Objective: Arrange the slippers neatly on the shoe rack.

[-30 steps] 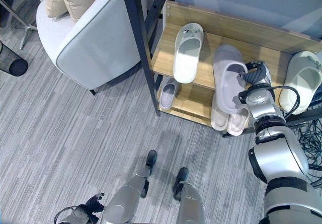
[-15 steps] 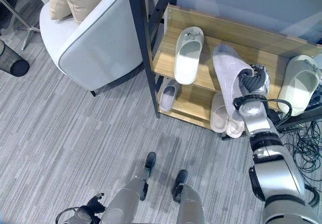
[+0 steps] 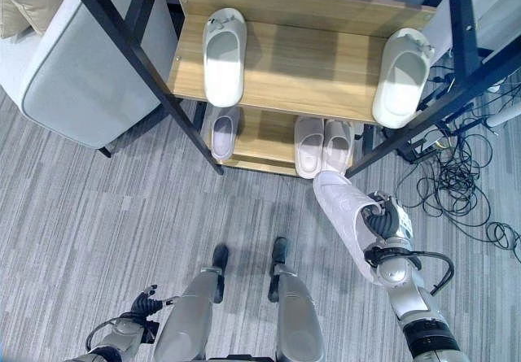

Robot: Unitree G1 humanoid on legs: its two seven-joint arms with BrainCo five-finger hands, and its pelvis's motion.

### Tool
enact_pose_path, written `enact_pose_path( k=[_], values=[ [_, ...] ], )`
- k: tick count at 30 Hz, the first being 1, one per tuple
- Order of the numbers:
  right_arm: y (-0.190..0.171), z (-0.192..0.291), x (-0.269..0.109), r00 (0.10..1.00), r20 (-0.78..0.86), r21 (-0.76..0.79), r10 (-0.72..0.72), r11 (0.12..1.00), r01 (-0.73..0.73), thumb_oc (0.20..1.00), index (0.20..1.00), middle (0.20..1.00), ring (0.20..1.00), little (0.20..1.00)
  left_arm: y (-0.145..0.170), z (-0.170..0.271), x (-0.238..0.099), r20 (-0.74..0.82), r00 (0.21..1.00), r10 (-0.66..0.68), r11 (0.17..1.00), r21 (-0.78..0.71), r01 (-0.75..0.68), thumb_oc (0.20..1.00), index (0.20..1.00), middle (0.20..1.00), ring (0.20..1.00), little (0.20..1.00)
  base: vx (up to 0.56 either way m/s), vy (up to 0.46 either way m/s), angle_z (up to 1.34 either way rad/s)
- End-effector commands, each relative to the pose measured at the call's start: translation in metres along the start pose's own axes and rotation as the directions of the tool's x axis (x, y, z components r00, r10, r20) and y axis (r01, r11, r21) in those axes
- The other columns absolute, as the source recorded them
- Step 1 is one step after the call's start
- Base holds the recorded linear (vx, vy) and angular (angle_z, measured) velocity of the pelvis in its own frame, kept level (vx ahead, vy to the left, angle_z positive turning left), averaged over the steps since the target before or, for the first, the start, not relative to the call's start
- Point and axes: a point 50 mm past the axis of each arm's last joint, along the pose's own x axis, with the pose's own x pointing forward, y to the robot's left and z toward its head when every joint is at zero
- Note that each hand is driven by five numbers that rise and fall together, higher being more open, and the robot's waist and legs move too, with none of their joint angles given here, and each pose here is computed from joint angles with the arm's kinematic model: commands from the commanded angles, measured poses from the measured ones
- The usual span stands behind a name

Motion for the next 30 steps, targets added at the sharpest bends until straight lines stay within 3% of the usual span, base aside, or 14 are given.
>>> enact_pose_path(
  k=[1,7,12,19,30],
  values=[
    [-0.02,0.035,0.018,0.98,0.168,0.094,-0.103,0.992,0.088,0.2,0.2,0.2,0.2,0.2,-0.014,0.026,-0.001,0.13,0.991,-0.023,0.996,-0.088,0.035,1.0,1.0,1.0,1.0,1.0,0.12,0.005,0.81],
    [-0.01,0.054,0.023,0.971,0.219,0.166,-0.101,0.984,0.065,0.2,0.2,0.2,0.2,0.2,0.001,0.012,0.002,0.045,0.998,0.041,0.99,-0.14,-0.034,1.0,1.0,1.0,1.0,1.0,0.22,0.146,0.0],
    [0.002,0.061,0.021,0.973,0.219,0.259,-0.071,0.966,0.012,0.2,0.2,0.2,0.2,0.2,0.007,0.001,0.003,-0.024,0.998,0.066,0.996,-0.065,-0.067,1.0,1.0,1.0,1.0,1.0,0.15,0.192,-0.28],
    [0.025,0.065,0.027,0.983,0.181,0.28,-0.009,0.959,-0.043,0.2,0.2,0.2,0.2,0.2,0.025,0.023,0.008,0.05,0.991,0.123,0.99,-0.07,-0.12,1.0,1.0,1.0,1.0,1.0,0.11,0.15,-0.14],
    [0.019,0.065,0.028,0.983,0.181,0.229,-0.021,0.973,-0.021,0.2,0.2,0.2,0.2,0.2,0.012,0.058,0.011,0.185,0.977,0.106,0.991,-0.102,-0.088,1.0,1.0,1.0,1.0,1.0,0.13,-0.065,-0.16]
  ],
)
